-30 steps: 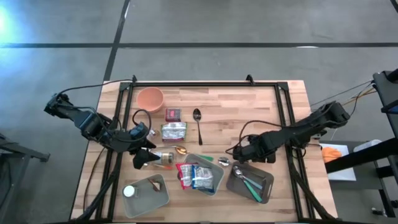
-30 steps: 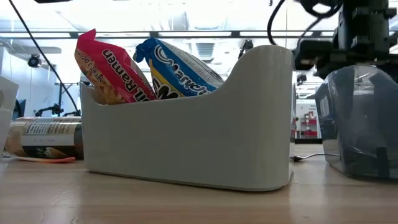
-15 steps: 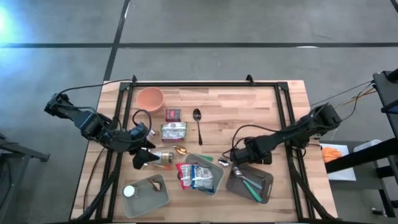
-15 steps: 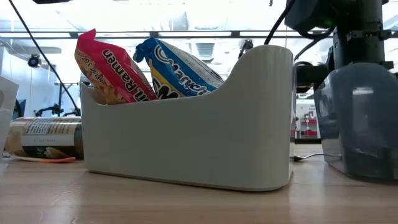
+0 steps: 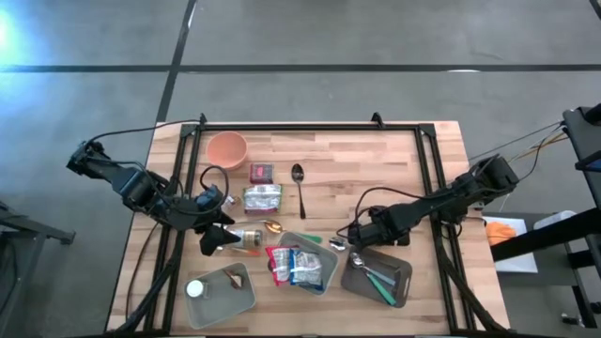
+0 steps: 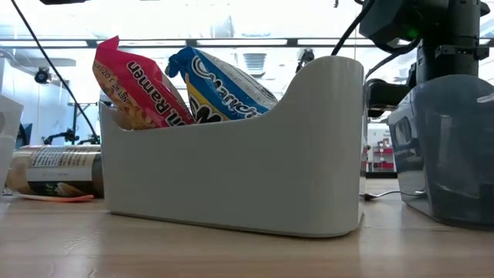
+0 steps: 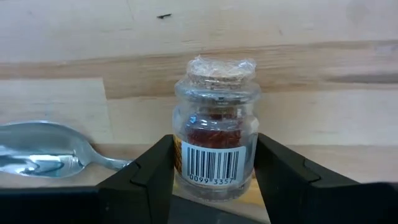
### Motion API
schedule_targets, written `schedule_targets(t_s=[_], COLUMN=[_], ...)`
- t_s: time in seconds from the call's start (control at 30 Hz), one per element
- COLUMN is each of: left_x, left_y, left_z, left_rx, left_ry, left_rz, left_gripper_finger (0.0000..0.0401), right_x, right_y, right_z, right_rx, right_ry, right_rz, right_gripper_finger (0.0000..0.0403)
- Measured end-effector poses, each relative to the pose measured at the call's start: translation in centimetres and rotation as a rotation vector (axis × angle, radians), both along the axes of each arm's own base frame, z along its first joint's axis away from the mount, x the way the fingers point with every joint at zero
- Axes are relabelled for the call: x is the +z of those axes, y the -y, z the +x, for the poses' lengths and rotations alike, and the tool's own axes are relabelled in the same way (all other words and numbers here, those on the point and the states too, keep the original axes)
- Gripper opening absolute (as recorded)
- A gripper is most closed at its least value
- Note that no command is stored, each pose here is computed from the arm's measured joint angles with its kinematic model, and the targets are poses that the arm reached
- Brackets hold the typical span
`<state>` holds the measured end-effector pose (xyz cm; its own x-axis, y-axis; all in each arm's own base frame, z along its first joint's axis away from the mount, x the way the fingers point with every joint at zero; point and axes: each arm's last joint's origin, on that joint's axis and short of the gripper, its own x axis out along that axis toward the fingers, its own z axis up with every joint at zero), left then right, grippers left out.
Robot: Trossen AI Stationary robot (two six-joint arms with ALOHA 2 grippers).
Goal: Pick & Place Food Item
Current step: Put the right brown seasoning bottle into the left gray bin
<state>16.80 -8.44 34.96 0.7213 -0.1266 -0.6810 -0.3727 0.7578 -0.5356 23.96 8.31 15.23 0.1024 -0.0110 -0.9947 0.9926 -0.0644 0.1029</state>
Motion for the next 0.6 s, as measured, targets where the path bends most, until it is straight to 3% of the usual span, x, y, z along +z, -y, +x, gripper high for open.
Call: schedule_targets(t_s=[0.27,0.6], left_x=[0.0,0.0], left_y=[0.0,0.0], left_z=[0.0,0.0], left_rx=[0.016,0.023], left_ry=[-0.003,-0.005], left_rz=[-0.017,-0.025], left_gripper_finger=[0.034,0.034], right_x=[0.1,1.7], right_y=[-0.4,-1.6], right_z=[0.3,1.0], right_rx=[0.082,0.16], right_ry=[0.029,0.085], right_rz=[0.012,-0.05], right_gripper_finger=[0.0178,0.0178])
